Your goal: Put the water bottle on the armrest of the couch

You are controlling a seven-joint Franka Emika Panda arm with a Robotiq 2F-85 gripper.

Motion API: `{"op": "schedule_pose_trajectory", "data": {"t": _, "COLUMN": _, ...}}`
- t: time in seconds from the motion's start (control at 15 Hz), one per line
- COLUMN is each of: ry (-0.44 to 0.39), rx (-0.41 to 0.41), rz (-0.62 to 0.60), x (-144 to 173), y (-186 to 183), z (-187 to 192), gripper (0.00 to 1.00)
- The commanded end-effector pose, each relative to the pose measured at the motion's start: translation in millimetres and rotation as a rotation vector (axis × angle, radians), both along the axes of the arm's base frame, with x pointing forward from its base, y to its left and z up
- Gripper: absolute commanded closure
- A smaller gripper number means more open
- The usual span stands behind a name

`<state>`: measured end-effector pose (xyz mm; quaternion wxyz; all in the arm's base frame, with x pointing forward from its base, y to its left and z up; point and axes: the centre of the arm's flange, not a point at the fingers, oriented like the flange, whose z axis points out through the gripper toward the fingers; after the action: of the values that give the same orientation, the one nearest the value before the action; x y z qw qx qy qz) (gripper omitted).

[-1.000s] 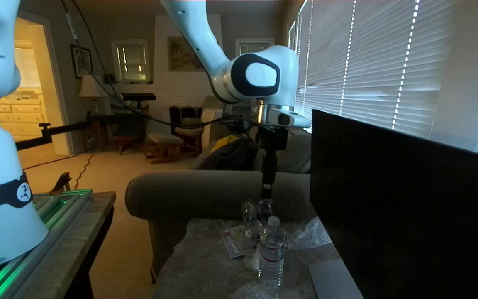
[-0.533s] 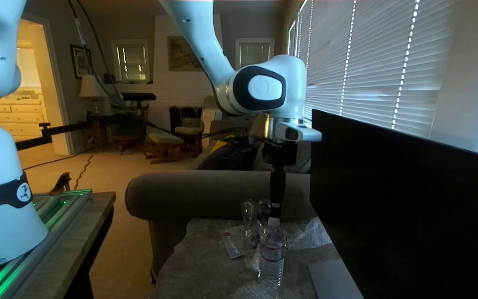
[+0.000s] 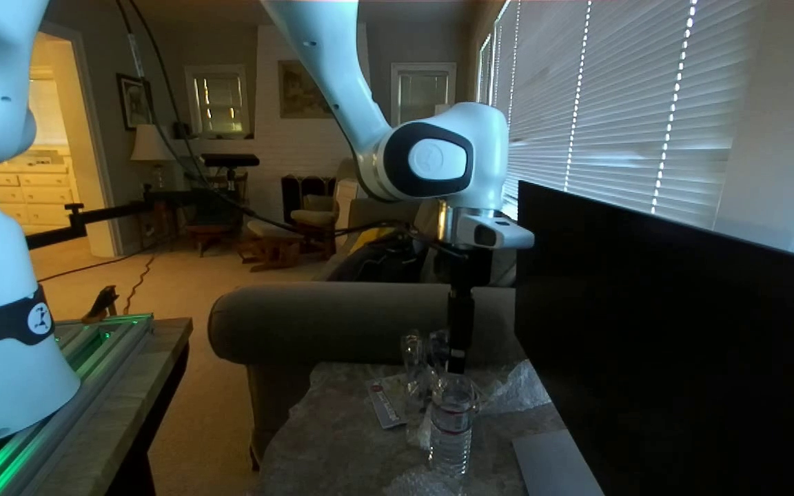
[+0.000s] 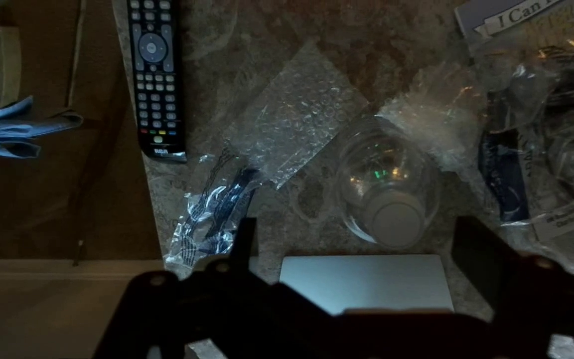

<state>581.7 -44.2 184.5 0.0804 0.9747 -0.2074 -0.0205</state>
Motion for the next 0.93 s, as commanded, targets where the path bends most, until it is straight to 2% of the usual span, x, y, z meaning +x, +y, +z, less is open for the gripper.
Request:
{"op": "schedule_pose_trajectory", "data": {"t": 0.0, "ry": -0.011, "rx": 0.044, "rz": 0.023, "x": -3, "y": 4, "z": -4, "gripper": 0.00}}
{"op": "schedule_pose_trajectory", "data": {"t": 0.87, "ry": -0.045, "rx": 0.072, "rz": 0.049, "x": 4, "y": 17, "z": -15, "gripper": 0.00}}
